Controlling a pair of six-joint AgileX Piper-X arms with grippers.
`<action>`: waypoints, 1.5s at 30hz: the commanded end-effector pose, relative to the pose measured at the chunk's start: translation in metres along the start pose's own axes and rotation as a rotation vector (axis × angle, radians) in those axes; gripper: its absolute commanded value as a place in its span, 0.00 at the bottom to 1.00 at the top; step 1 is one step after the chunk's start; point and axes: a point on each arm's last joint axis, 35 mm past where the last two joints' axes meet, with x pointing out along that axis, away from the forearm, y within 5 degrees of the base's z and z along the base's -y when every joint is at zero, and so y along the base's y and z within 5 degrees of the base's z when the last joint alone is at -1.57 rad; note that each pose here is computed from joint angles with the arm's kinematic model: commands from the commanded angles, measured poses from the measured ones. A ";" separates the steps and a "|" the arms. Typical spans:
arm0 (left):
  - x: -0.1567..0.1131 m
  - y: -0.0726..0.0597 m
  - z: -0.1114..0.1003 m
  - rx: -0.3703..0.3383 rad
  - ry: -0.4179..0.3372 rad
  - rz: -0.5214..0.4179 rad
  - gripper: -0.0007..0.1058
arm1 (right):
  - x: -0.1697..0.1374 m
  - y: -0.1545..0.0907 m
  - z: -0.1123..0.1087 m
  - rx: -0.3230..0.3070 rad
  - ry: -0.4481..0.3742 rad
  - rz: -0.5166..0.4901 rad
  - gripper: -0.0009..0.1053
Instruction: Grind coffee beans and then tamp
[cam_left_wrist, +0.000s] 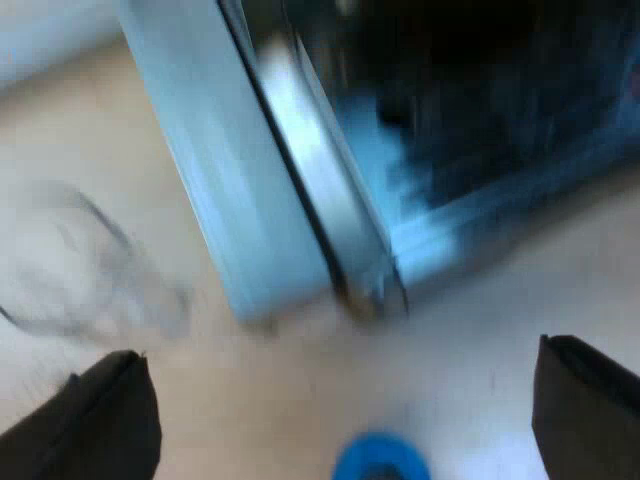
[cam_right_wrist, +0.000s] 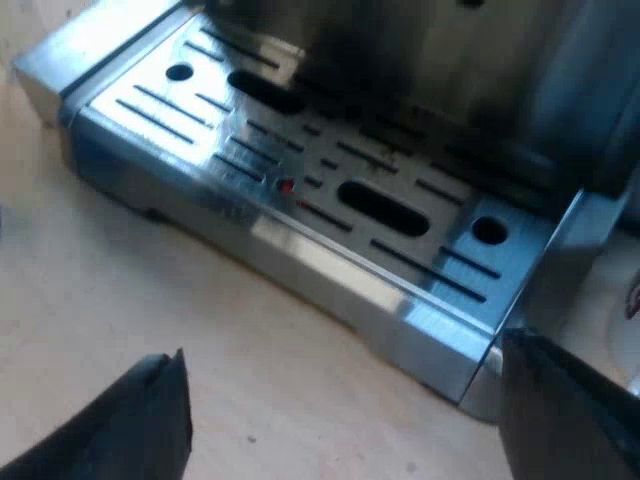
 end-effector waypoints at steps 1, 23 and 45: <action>-0.057 -0.004 0.019 0.012 -0.245 -0.012 0.73 | -0.010 -0.006 0.012 0.024 0.004 -0.055 0.63; -0.133 0.017 0.053 -0.104 -0.504 0.115 0.73 | -0.051 -0.126 0.025 0.377 0.183 -0.395 0.63; -0.206 0.005 -0.017 -0.130 -0.717 0.146 0.73 | -0.147 -0.089 0.011 0.366 0.083 -0.631 0.63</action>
